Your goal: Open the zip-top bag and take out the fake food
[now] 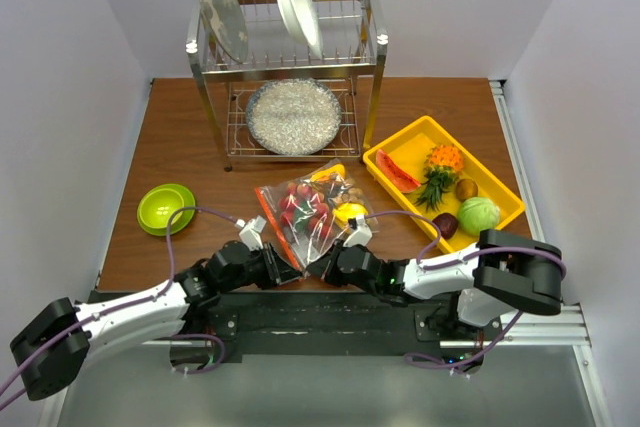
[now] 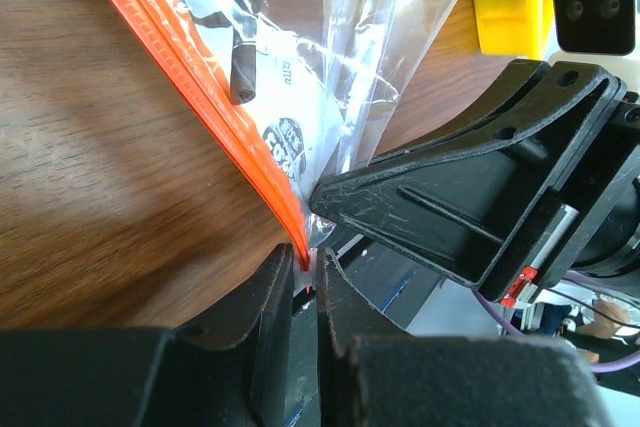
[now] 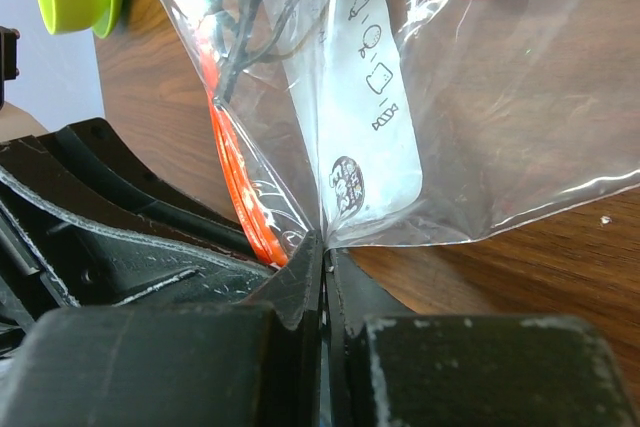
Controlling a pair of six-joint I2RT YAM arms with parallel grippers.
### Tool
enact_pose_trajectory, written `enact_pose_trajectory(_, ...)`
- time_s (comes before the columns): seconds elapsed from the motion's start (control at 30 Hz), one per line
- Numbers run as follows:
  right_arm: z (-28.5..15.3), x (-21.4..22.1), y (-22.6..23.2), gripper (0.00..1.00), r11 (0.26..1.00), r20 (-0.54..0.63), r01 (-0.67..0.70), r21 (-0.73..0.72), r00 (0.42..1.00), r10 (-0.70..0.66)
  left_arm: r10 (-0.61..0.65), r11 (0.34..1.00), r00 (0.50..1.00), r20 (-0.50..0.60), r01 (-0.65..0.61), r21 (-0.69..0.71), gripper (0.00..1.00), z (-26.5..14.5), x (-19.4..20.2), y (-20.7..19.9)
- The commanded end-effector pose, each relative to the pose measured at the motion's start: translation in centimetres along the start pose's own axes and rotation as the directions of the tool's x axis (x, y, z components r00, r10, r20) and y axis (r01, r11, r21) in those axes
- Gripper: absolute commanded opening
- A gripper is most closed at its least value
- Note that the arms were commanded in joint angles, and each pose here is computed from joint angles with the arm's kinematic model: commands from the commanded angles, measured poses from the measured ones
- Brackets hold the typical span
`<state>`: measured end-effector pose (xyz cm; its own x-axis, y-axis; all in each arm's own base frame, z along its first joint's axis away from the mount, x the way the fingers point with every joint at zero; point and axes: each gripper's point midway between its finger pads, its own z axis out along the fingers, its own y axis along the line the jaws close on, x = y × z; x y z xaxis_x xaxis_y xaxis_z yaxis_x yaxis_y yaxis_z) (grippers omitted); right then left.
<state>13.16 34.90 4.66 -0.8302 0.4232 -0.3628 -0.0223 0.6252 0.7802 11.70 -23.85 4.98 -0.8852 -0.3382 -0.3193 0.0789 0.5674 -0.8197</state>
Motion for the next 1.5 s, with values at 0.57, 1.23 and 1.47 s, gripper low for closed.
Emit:
enact_pose_trajectory(0.57, -1.0, 0.0, 0.2, 0.0, 0.999, -0.019, 0.049, -0.017, 0.999, -0.05, -0.035, 0.998, 0.996, 0.087, 0.04, -0.056, 0.13, 0.1, -1.4, 0.9)
enact_pose_trajectory(1.23, -1.9, 0.3, -1.8, 0.0, 0.998, -0.034, 0.057, 0.018, 0.998, -0.056, 0.016, 0.993, 0.983, 0.185, 0.006, -0.117, 0.17, -1.0, -5.0, 1.4)
enact_pose_trajectory(1.47, -2.5, 0.0, -1.7, 0.0, 0.998, -0.033, 0.065, 0.021, 0.997, -0.064, 0.069, 0.971, 0.968, 0.242, -0.009, -0.241, 0.17, -1.7, -8.9, 2.9)
